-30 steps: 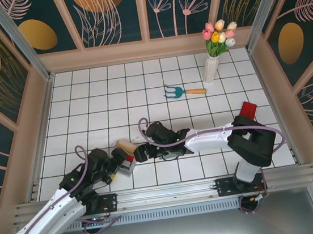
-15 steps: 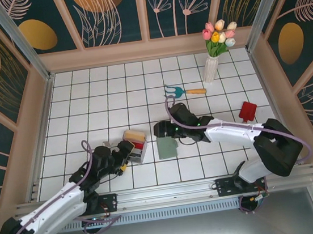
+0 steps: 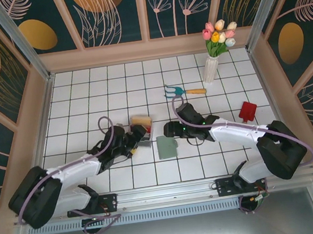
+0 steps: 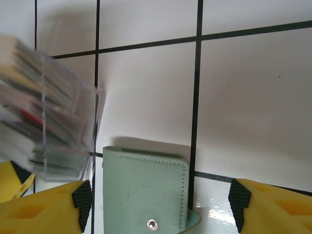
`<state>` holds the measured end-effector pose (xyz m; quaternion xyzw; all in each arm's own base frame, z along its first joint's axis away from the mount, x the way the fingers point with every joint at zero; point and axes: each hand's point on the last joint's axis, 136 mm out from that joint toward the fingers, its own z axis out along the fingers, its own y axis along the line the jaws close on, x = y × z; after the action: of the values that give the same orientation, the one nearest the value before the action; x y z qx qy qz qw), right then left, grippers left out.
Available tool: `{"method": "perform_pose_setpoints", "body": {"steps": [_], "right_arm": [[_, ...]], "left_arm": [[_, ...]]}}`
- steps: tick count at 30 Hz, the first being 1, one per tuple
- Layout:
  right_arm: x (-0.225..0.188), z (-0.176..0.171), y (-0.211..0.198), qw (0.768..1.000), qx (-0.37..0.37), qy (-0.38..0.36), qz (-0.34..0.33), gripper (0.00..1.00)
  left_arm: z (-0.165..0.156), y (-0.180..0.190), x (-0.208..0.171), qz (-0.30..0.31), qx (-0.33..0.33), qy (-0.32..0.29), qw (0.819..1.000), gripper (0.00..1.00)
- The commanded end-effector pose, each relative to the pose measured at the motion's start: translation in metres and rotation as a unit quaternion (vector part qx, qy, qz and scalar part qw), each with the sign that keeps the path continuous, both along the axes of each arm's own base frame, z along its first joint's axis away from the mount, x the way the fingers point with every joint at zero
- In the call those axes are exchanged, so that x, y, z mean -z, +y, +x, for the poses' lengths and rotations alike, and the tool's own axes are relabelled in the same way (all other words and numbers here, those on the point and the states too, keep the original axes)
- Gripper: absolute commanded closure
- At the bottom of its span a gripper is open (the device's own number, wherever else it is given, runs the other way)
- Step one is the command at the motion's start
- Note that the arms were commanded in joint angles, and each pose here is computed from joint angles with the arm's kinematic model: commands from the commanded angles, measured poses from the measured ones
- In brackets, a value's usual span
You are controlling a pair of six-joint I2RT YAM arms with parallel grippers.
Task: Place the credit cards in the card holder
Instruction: Move the storage box to the center of the table.
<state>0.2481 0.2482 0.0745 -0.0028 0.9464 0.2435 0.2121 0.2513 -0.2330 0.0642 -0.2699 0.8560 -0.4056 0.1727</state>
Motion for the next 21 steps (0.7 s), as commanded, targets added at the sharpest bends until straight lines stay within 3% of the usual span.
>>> {"method": "perform_pose_setpoints", "body": {"steps": [1,11,16,21], "right_arm": [[-0.001,0.002,-0.013,1.000,0.009,-0.009,-0.012,0.23],[-0.002,-0.001,-0.016,1.000,-0.005,0.005,0.009,0.25],[0.002,-0.003,-0.021,1.000,0.004,0.010,-0.029,0.26],[0.002,-0.002,-0.015,0.999,-0.021,0.009,-0.032,0.30]], "left_arm": [[0.025,-0.020,-0.014,-0.003,0.025,-0.051,0.998,0.02],[0.059,-0.064,-0.016,0.028,0.105,-0.075,0.991,0.03],[0.057,-0.047,-0.003,0.088,0.100,-0.062,0.989,0.04],[0.043,-0.031,-0.020,0.078,0.085,-0.082,0.990,0.04]]}}
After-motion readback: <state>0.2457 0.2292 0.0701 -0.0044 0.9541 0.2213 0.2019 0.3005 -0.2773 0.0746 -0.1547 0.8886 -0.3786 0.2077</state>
